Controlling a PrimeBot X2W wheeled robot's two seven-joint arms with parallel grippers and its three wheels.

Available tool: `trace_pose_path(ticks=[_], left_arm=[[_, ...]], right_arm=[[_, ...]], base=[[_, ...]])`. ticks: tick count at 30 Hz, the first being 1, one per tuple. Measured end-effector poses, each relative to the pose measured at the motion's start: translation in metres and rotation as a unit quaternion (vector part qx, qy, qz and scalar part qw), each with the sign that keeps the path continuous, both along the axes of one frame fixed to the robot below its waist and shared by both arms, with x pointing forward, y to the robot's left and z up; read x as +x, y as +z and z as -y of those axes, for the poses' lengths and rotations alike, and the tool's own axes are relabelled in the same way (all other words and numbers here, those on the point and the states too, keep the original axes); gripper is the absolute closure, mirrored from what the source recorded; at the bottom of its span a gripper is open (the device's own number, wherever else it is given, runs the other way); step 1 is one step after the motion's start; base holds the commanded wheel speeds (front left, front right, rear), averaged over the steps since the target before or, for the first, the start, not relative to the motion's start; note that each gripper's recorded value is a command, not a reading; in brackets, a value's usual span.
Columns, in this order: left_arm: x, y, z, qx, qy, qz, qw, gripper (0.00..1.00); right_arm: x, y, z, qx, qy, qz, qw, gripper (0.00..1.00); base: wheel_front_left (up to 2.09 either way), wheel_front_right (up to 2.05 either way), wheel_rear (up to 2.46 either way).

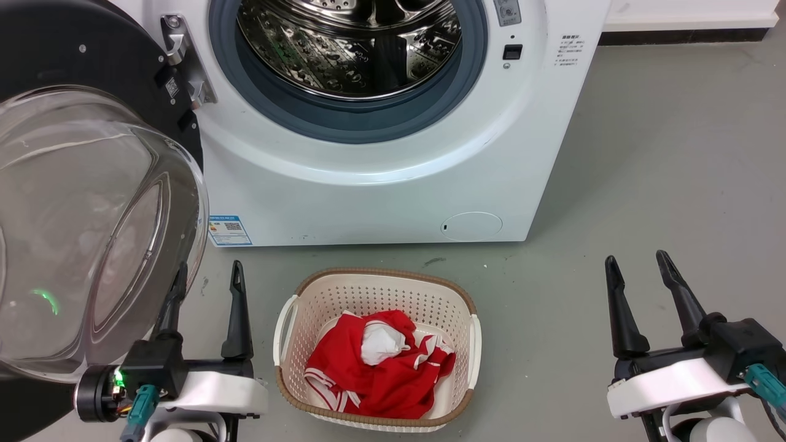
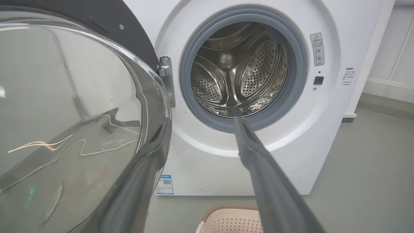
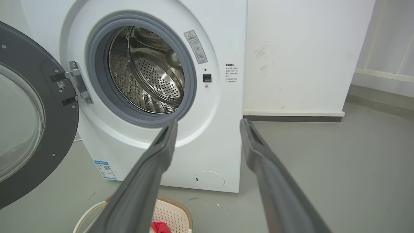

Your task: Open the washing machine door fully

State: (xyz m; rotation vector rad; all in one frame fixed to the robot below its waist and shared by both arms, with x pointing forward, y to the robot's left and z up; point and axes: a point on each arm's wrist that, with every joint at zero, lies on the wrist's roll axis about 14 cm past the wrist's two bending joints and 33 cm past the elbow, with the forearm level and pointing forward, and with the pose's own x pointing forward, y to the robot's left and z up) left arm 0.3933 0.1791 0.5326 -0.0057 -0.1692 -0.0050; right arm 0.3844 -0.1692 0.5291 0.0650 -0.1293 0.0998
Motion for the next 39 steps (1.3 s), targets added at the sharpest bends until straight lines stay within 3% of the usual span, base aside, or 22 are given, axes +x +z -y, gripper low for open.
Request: trace_pose_path(ticks=[3,4,8,19,39], left_arm=[[0.0,0.003,0.002,-0.003,-0.007,0.005,1.0,0.0],[-0.001,0.002,0.001,0.001,-0.006,0.002,1.0,1.0],[-0.004,-0.015,0.0,-0.009,-0.003,-0.026,1.0,1.0],[-0.005,-0.028,-0.01,-0.122,0.009,-0.059,0.991,1.0],[-0.005,-0.038,-0.016,-0.293,0.01,-0.086,0.952,1.0]], right_arm=[[0.0,0.0,0.0,0.002,0.0,0.0,1.0,0.0],[0.0,0.0,0.0,0.002,0.0,0.0,1.0,1.0],[-0.005,-0.015,0.0,0.009,0.0,-0.024,1.0,1.0],[-0.006,-0.022,0.007,0.121,-0.011,-0.048,0.991,1.0],[-0.003,-0.027,0.017,0.284,-0.02,-0.069,0.956,1.0]], base=[[0.0,0.0,0.0],[0.0,0.0,0.0],[0.0,0.0,0.0],[0.0,0.0,0.0],[0.0,0.0,0.0]])
